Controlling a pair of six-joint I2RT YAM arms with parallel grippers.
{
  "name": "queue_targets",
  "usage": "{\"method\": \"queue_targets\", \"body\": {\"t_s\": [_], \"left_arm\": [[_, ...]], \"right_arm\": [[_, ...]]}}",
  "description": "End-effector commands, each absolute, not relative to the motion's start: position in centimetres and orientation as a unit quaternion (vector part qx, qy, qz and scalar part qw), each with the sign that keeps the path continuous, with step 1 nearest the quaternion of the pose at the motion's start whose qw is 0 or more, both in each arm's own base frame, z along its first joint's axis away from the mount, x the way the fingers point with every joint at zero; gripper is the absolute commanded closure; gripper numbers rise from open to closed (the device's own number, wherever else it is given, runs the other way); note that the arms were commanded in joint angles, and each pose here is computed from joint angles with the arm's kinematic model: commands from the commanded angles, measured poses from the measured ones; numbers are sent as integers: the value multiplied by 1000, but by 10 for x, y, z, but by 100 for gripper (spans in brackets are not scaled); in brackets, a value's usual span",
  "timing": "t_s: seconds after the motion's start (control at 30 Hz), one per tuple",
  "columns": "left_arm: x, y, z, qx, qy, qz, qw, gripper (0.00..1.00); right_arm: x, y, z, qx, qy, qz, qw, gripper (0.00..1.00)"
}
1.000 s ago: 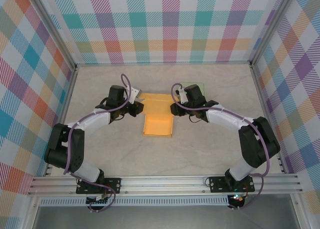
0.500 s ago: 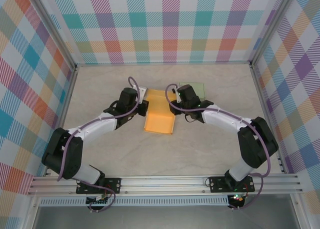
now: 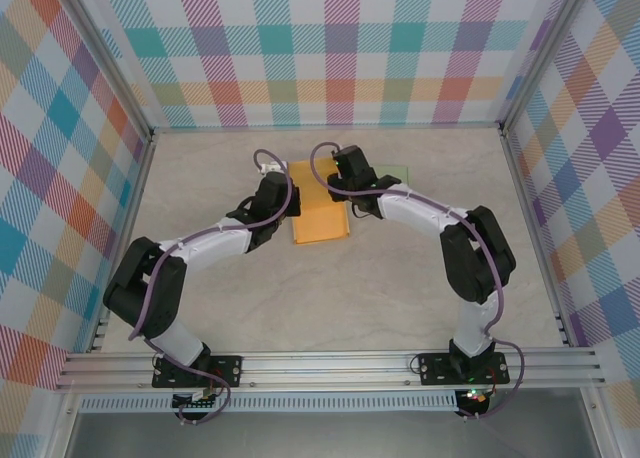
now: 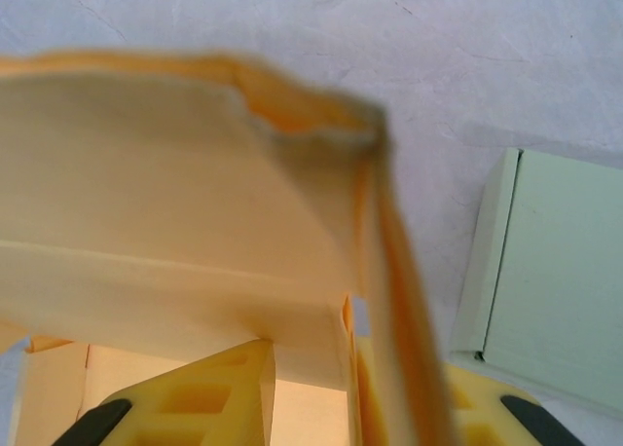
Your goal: Fold the paper box
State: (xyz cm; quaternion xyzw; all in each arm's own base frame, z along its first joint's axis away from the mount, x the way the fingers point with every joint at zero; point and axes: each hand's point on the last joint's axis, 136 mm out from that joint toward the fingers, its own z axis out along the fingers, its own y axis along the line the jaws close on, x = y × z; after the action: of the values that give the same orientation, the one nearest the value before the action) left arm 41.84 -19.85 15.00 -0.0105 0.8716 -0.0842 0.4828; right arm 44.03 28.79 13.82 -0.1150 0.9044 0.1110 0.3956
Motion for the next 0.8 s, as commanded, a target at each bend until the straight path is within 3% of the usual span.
{"method": "queue_targets", "body": {"t_s": [0.0, 0.77], "left_arm": [[424, -212, 167, -52, 854, -113, 505, 100], [390, -205, 130, -206, 832, -104, 504, 97]], "right_arm": [[443, 301, 148, -108, 899, 134, 402, 72], [412, 310, 106, -78, 890, 181, 411, 73]]}}
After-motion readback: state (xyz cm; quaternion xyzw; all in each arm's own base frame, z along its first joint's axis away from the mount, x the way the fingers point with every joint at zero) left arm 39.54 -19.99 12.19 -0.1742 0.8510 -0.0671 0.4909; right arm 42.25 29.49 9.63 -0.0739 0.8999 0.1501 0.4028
